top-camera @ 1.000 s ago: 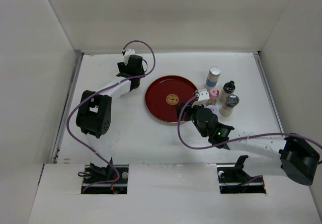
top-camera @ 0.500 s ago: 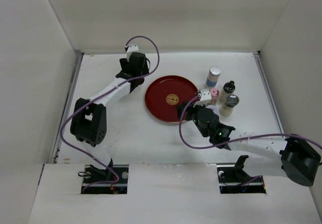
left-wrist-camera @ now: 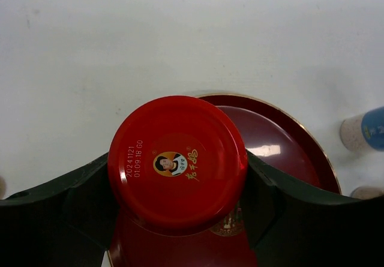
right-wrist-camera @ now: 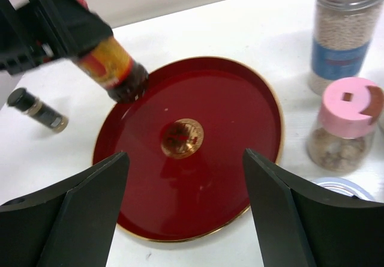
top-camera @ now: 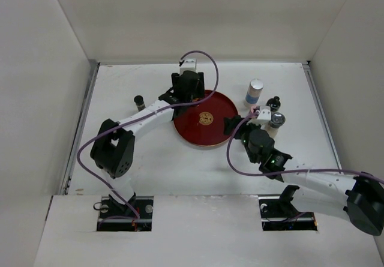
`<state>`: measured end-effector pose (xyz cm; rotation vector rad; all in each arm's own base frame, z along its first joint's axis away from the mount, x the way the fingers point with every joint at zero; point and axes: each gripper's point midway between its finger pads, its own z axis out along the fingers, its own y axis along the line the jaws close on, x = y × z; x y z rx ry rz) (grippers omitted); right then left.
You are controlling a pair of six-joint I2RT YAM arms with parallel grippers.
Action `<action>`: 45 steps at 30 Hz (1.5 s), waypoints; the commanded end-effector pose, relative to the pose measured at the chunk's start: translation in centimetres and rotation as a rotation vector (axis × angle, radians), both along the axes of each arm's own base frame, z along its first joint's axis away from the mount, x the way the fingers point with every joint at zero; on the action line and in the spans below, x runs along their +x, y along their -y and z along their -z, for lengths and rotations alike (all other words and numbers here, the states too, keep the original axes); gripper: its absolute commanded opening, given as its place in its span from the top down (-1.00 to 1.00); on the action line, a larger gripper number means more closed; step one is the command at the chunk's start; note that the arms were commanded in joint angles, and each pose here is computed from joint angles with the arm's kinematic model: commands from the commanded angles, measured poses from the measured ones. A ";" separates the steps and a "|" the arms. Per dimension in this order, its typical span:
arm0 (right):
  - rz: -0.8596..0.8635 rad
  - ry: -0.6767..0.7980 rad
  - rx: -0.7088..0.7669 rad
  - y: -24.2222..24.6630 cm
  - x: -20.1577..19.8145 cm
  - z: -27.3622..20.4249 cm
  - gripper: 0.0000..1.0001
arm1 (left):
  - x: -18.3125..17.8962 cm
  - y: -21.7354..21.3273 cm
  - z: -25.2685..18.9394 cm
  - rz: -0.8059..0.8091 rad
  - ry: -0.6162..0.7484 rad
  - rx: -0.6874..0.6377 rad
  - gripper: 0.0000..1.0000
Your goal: Organize the condiment bottles
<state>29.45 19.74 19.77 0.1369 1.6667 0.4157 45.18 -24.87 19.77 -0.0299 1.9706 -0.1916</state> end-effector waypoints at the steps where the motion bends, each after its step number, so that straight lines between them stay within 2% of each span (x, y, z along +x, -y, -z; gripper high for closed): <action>1: 0.045 0.037 0.069 0.8 0.4 -1.4 -0.66 | 2.2 2.5 -6.4 0.006 0.184 -0.134 0.20; 8: 0.029 0.040 0.076 0.5 0.3 -1.4 -0.66 | 3.3 4.4 -3.5 0.034 0.162 -0.115 0.20; 14: -0.007 0.046 0.084 -0.2 0.2 -1.6 -0.66 | 3.8 4.2 -2.5 0.027 0.166 -0.098 0.19; 19: -0.011 0.040 0.080 -0.4 0.3 -1.4 -0.66 | 4.5 3.6 -1.2 0.007 0.164 -0.049 0.08; 22: -0.011 0.042 0.084 -0.4 0.2 -1.5 -0.67 | 4.9 3.3 -0.6 -0.001 0.165 -0.013 -0.09; 27: -0.008 0.048 0.090 -0.1 0.2 -1.7 -0.67 | 4.8 3.2 -0.9 -0.001 0.169 -0.008 -0.54; 29: -0.008 0.048 0.090 -0.1 0.2 -1.7 -0.68 | 4.6 2.8 -2.0 -0.013 0.189 -0.022 -0.69; 33: -0.008 0.043 0.086 -0.2 0.2 -1.4 -0.68 | 3.6 1.5 -5.7 -0.030 0.258 -0.068 -0.83; 36: -0.008 0.035 0.077 -0.4 0.4 -1.1 -0.69 | 2.9 -1.3 -8.0 -0.070 0.293 -0.092 -0.85; 39: -0.008 0.033 0.075 -0.4 0.4 -1.0 -0.70 | 1.4 -5.6 -8.3 -0.163 0.283 -0.117 -0.80; 45: -0.013 0.035 0.077 -0.5 0.3 -1.1 -0.73 | -3.1 -15.3 -3.9 -0.380 0.165 -0.145 -0.62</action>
